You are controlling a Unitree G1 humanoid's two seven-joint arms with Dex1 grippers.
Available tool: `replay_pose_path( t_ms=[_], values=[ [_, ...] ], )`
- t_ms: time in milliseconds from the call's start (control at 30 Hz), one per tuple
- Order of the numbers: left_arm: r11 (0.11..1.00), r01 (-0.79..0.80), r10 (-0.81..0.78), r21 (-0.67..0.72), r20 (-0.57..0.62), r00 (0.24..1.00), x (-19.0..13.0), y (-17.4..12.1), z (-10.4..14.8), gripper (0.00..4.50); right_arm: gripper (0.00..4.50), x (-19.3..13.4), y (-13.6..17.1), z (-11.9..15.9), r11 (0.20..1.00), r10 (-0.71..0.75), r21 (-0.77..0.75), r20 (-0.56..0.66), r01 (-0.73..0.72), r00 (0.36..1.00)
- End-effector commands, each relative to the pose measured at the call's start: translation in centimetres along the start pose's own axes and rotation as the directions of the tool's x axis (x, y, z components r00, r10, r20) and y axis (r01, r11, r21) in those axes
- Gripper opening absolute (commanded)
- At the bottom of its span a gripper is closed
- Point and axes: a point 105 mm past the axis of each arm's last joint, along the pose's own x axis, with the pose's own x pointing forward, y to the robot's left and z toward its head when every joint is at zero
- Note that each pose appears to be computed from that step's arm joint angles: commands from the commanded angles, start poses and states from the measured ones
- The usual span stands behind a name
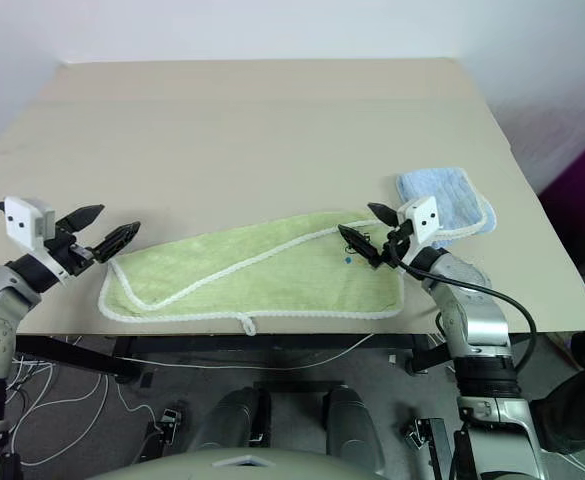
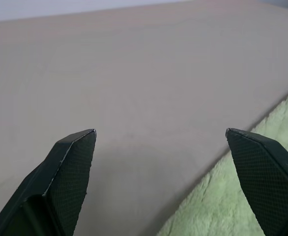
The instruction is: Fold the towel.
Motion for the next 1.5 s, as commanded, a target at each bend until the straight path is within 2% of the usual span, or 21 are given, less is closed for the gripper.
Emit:
replay_pose_path(
  t_ms=[33,367,700,967,1100,1233,1500],
  values=[
    [0.999,0.002,-0.003,0.036,0.035,0.999,-0.6,0.1,1.1,4.45,4.22,0.3,0.5,1.3,0.999,0.016,-0.031,0.059,-0.014,0.998],
    [0.999,0.021,-0.021,0.036,0.009,1.000,-1.4,0.4,0.8,4.45,4.22,0.1,0.7,1.2,0.999,0.011,-0.034,0.064,-0.009,0.998],
    [0.993,0.105,-0.103,0.045,-0.040,0.994,-1.4,-1.0,-0.2,4.45,4.22,-0.3,0.3,1.5,0.999,0.009,-0.047,0.053,-0.006,0.999],
    [0.959,0.244,-0.221,0.146,-0.160,0.962,-3.1,-2.3,-1.2,4.45,4.22,0.2,0.7,1.5,0.999,0.024,-0.048,0.047,-0.022,0.999],
    [0.905,0.363,-0.315,0.221,-0.224,0.922,-3.6,-2.8,-1.0,4.45,4.22,0.2,1.1,1.2,0.999,0.020,-0.038,0.049,-0.019,0.999],
    [0.820,0.484,-0.386,0.305,-0.330,0.861,-4.1,-3.8,-2.1,4.45,4.22,-0.2,1.6,0.6,1.000,0.012,-0.020,0.040,-0.011,0.999],
    [0.723,0.570,-0.426,0.390,-0.398,0.813,-3.2,-5.0,-3.7,4.45,4.22,-0.6,1.9,0.5,1.000,-0.006,-0.010,0.036,0.006,0.999]
  ],
)
